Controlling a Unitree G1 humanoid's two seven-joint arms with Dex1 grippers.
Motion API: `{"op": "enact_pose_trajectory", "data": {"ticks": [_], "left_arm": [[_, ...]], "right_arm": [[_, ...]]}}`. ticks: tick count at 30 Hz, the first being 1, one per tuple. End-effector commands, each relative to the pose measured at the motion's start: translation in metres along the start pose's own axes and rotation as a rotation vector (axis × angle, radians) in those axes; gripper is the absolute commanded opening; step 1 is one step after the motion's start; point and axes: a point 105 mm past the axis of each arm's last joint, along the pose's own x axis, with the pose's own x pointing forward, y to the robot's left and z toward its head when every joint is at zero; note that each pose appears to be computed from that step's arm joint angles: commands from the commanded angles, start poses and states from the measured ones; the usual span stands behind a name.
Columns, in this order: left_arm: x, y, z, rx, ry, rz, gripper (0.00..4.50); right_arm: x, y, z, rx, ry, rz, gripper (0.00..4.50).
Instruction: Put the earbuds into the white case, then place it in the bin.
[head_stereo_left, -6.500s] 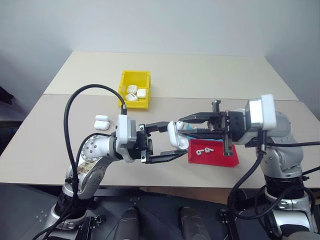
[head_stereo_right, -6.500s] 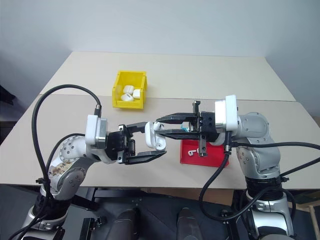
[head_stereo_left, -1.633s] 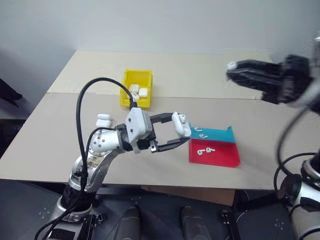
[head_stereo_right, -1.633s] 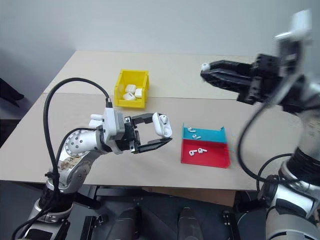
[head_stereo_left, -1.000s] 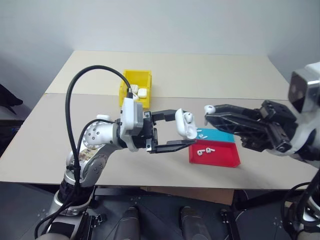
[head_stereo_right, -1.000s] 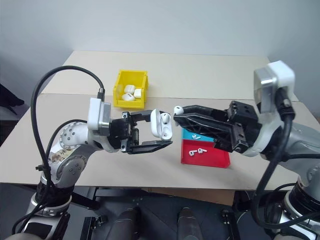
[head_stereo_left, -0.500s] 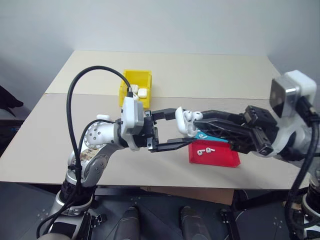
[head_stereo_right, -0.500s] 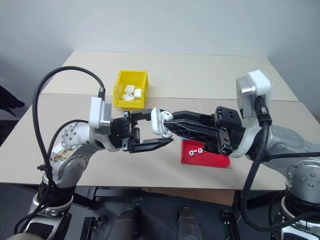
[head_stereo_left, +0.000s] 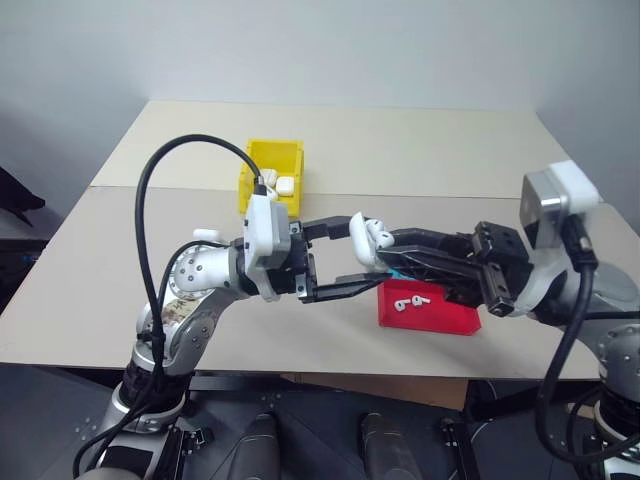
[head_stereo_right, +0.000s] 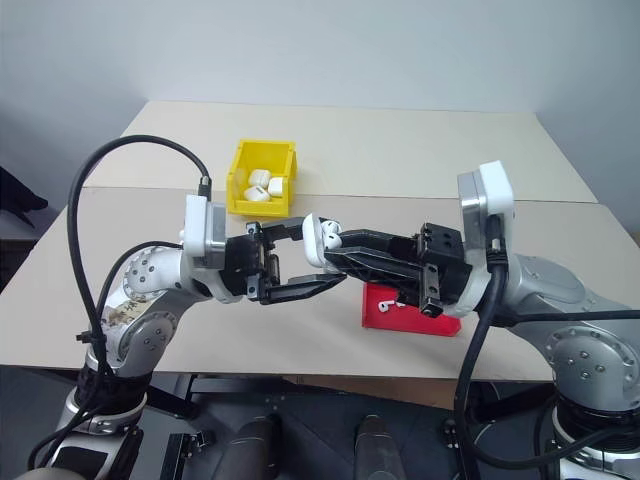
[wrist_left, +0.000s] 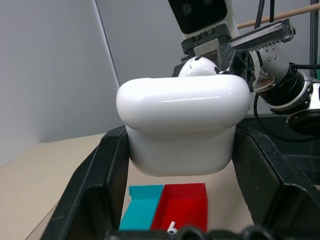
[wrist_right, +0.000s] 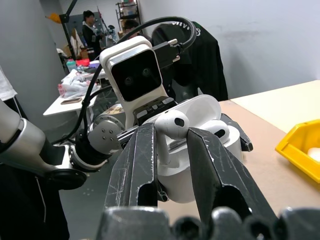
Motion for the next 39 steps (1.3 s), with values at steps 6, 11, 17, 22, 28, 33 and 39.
{"op": "enact_pose_trajectory", "data": {"ticks": [6,11,17,22,28,33,39], "left_arm": [[0.002,-0.002,0.012,0.046,-0.046,-0.011,2.78],[0.002,-0.001,0.012,0.047,-0.044,-0.011,2.78],[0.0,0.0,0.008,0.05,-0.028,-0.01,2.78],[0.001,0.002,0.003,0.046,-0.016,-0.006,2.78],[0.006,0.011,-0.02,0.051,0.065,0.001,2.78],[0.02,0.019,-0.028,0.073,0.094,0.005,2.78],[0.03,0.018,-0.025,0.087,0.07,-0.002,2.78]], "right_arm": [[0.001,0.013,0.003,-0.126,-0.004,0.047,1.45],[0.0,0.009,-0.001,-0.148,0.017,0.029,2.3],[-0.012,0.003,0.004,-0.209,0.031,-0.008,2.3],[-0.031,-0.007,0.025,-0.311,0.009,-0.07,2.3],[-0.027,-0.008,0.045,-0.347,0.077,0.02,2.13],[-0.007,-0.015,0.055,-0.366,0.143,0.083,0.76],[0.009,-0.015,0.041,-0.437,0.285,0.146,0.06]]}}
